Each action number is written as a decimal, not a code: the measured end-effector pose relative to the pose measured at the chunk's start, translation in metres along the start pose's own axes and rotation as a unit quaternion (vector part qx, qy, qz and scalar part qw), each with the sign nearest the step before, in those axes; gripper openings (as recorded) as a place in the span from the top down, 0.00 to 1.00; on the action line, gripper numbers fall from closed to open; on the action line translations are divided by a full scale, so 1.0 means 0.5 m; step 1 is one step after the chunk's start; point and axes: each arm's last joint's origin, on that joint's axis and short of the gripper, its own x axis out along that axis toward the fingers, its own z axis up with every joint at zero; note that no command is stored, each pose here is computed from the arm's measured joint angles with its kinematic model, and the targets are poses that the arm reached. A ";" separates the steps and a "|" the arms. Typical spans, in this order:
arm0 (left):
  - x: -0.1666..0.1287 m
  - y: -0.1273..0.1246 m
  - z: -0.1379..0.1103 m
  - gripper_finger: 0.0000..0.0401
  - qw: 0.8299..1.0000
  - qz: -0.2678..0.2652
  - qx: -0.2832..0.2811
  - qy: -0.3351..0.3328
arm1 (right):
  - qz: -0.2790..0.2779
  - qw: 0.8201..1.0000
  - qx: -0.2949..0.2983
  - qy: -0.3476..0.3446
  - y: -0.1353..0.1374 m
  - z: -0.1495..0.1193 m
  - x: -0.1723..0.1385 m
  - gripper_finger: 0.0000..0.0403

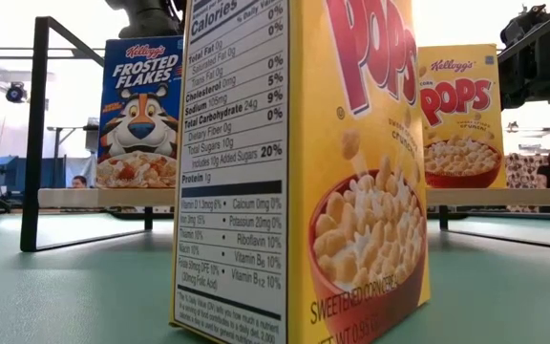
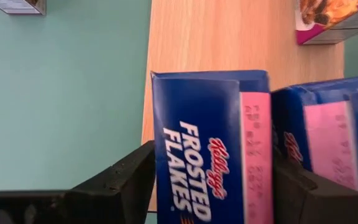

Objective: Stack cereal on shelf
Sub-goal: Put the blue cereal box on the shelf aligned with the other blue cereal box, then put the top pink cereal box on the shelf aligned with the other pink cereal box

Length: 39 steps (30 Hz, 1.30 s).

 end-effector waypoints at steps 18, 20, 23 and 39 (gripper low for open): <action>-0.062 -0.004 -0.012 0.38 0.999 -0.004 0.003 -0.044 | 0.000 1.000 0.000 0.000 0.000 0.000 0.000 0.08; -0.075 -0.004 -0.015 0.38 0.998 -0.004 0.003 -0.055 | 0.000 1.000 0.000 0.000 0.000 0.000 0.000 0.08; -0.094 -0.005 -0.021 0.38 0.998 -0.004 0.004 -0.069 | 0.000 1.000 0.000 0.000 0.000 0.000 0.000 0.08; -0.198 -0.002 -0.079 0.40 0.991 0.070 0.016 -0.113 | 0.000 1.000 0.000 0.000 0.000 0.000 0.000 0.08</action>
